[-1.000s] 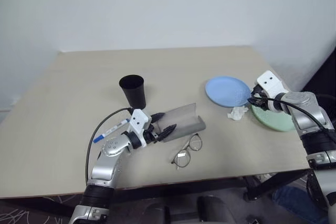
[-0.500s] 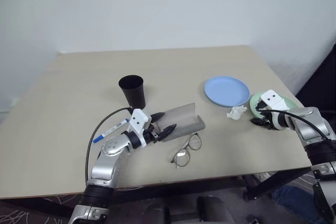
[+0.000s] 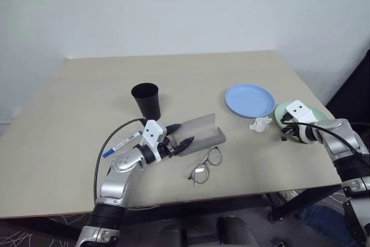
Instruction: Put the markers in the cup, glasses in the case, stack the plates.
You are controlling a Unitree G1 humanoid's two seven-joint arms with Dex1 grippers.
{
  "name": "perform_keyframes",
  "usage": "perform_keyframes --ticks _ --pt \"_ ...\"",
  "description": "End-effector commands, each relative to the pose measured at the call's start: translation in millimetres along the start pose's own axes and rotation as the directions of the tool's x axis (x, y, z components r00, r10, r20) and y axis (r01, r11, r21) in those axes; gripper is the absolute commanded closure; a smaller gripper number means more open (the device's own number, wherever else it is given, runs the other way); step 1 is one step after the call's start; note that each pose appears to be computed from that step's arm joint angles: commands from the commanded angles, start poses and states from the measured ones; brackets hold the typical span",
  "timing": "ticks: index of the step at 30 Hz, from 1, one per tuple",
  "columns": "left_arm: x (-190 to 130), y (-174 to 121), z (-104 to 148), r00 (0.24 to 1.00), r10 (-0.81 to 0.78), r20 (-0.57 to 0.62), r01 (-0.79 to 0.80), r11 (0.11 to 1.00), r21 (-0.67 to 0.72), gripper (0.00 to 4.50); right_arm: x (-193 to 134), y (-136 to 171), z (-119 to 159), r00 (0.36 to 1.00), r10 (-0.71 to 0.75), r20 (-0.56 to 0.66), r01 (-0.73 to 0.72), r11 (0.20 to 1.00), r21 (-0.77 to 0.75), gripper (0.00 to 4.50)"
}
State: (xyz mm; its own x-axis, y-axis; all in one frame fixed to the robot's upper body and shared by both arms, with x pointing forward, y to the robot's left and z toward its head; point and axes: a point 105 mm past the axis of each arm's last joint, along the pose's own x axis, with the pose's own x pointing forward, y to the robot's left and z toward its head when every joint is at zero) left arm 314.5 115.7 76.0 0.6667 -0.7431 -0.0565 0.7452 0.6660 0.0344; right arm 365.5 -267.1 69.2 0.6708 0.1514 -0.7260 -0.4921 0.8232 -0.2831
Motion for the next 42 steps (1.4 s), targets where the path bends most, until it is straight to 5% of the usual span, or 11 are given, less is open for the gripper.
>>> perform_keyframes --ticks 1,17,28,42 --pt "2 0 16 0.999 -0.005 0.046 0.003 0.999 0.045 0.93 -9 -15 19 0.995 -0.081 0.049 0.083 0.996 -0.036 4.48" --pt "3 -4 16 0.998 -0.031 0.05 0.03 0.999 0.033 0.93 -25 -53 78 0.923 -0.277 0.266 0.316 0.942 -0.113 4.48" --pt "-1 -14 16 0.993 -0.107 0.042 0.107 0.994 0.007 0.93 -24 2 125 0.9 0.101 0.424 0.115 0.884 -0.454 4.48" --pt "4 -12 21 0.993 -0.112 0.048 0.111 0.994 0.019 0.93 0 28 146 0.869 0.307 0.388 -0.049 0.833 -0.551 4.48"
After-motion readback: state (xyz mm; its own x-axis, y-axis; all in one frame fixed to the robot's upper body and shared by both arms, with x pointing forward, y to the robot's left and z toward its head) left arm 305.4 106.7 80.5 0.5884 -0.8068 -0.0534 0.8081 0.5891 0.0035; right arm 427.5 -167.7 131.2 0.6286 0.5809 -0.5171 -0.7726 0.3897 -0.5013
